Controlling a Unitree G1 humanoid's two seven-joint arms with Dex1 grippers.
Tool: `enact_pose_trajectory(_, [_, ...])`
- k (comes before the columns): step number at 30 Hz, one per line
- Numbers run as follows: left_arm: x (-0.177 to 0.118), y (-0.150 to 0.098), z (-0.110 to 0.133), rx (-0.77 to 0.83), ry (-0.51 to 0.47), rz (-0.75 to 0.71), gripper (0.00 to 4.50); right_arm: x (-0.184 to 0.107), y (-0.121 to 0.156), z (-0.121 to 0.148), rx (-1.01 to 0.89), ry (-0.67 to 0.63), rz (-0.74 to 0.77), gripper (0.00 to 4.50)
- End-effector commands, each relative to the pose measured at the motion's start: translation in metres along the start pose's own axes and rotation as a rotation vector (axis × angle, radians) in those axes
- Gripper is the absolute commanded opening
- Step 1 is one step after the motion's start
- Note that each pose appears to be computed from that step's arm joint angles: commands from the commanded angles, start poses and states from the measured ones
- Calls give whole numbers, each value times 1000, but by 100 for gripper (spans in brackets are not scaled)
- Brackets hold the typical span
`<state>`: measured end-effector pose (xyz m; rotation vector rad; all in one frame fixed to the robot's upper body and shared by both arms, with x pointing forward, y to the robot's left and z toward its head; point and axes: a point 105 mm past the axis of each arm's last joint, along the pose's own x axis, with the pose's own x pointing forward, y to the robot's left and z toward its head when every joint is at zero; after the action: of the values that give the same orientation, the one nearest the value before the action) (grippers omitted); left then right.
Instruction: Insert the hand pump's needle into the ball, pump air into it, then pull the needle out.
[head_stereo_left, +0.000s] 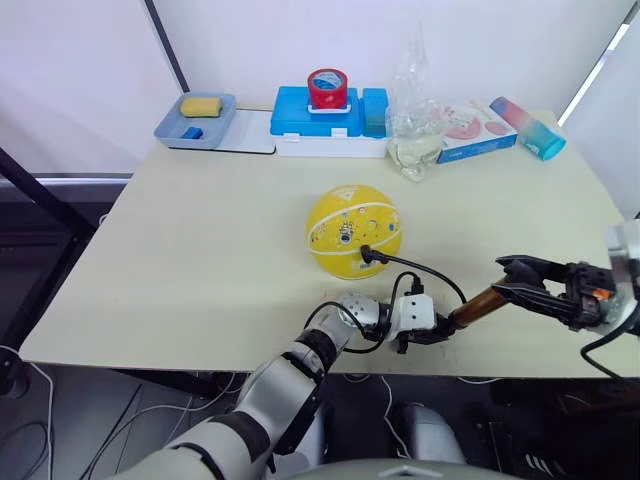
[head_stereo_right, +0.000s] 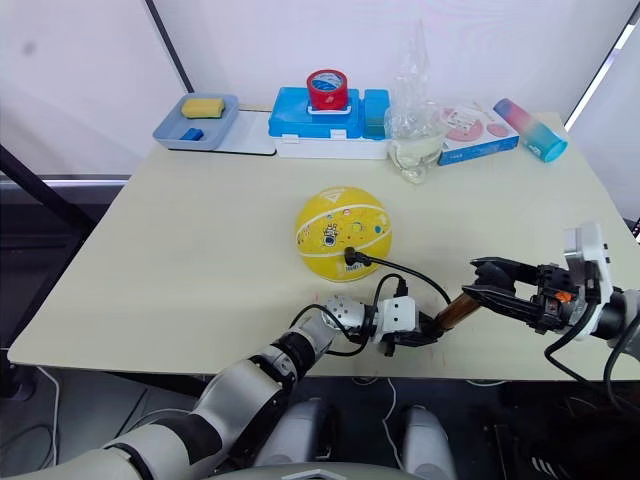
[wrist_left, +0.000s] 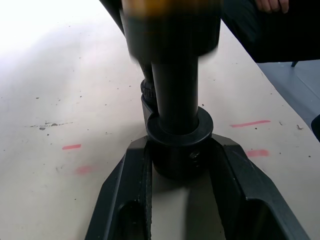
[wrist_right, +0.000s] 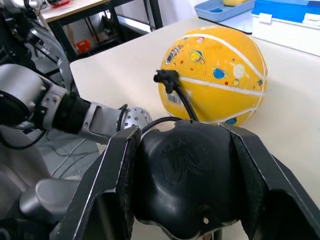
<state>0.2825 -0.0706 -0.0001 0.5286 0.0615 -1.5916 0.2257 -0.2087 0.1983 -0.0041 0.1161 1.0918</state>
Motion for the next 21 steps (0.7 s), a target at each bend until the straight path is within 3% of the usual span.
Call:
enact_pose_trajectory(1, [1,-18,-19,-46,68,-63,114,-10,3,45,-113,-75,-24,192])
enact_pose_trajectory(11, [0,-19,-20,-48,72,-68,114,-23,10,99,-180,-132,-46,192])
enact_pose_trajectory(15, [-1,-18,-20,-46,70,-66,114,-15,11,87,-134,-116,-35,192])
enact_pose_trajectory(21, [0,-17,-19,-52,64,-60,114,-2,-1,24,-71,-12,-62,192])
